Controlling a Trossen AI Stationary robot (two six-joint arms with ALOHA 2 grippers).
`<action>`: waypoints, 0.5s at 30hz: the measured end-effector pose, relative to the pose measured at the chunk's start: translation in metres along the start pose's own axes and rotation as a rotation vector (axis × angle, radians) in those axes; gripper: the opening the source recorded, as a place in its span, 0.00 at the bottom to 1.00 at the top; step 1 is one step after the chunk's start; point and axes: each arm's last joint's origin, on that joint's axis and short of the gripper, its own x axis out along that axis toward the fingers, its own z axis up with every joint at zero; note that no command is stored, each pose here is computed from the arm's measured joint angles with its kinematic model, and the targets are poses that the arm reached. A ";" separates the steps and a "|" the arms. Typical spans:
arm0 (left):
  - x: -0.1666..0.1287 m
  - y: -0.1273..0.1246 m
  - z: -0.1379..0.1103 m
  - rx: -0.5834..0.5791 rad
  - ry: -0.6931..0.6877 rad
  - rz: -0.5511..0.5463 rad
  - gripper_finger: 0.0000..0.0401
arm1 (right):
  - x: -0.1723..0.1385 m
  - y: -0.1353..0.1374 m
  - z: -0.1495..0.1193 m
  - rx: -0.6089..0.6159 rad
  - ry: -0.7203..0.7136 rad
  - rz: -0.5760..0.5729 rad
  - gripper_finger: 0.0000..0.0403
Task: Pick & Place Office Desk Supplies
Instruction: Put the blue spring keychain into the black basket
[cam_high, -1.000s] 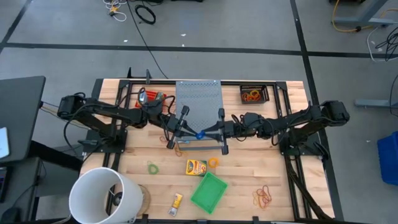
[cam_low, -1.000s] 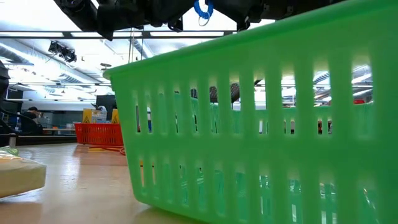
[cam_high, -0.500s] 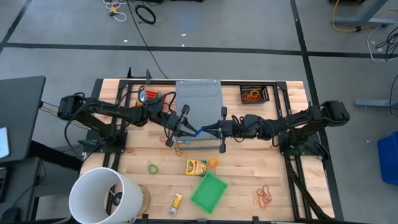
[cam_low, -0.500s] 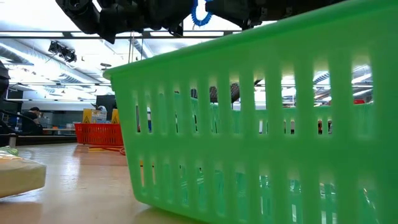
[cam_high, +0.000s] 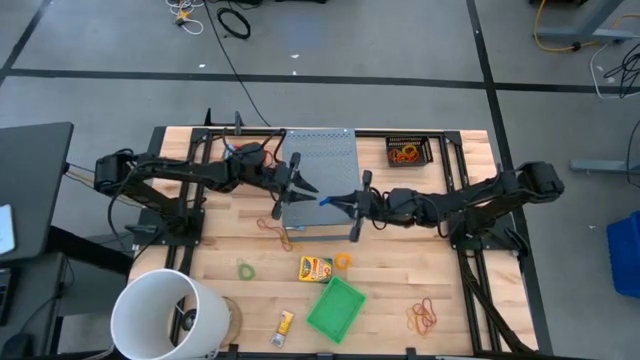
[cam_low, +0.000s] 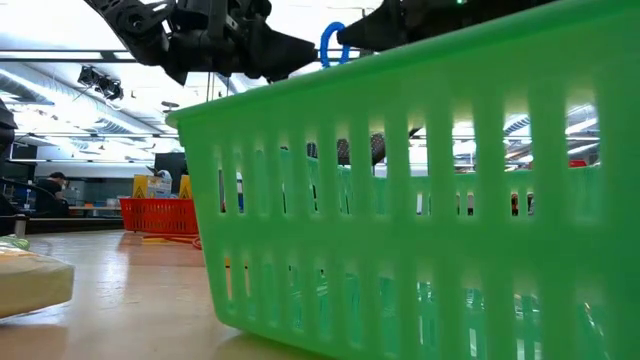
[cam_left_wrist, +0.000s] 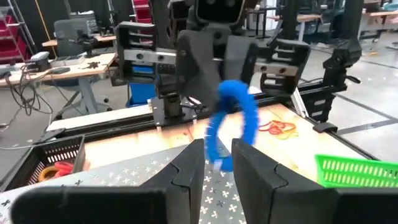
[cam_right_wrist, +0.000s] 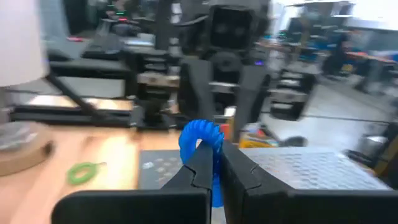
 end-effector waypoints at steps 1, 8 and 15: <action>0.000 0.000 0.000 0.006 0.000 -0.001 0.22 | -0.001 -0.001 0.000 -0.008 0.015 -0.028 0.02; 0.001 -0.002 0.004 0.060 -0.029 0.000 0.22 | -0.015 -0.010 -0.001 -0.036 0.154 -0.346 0.02; 0.001 -0.002 0.003 0.060 -0.029 0.004 0.22 | -0.029 -0.025 -0.003 -0.103 0.264 -0.625 0.02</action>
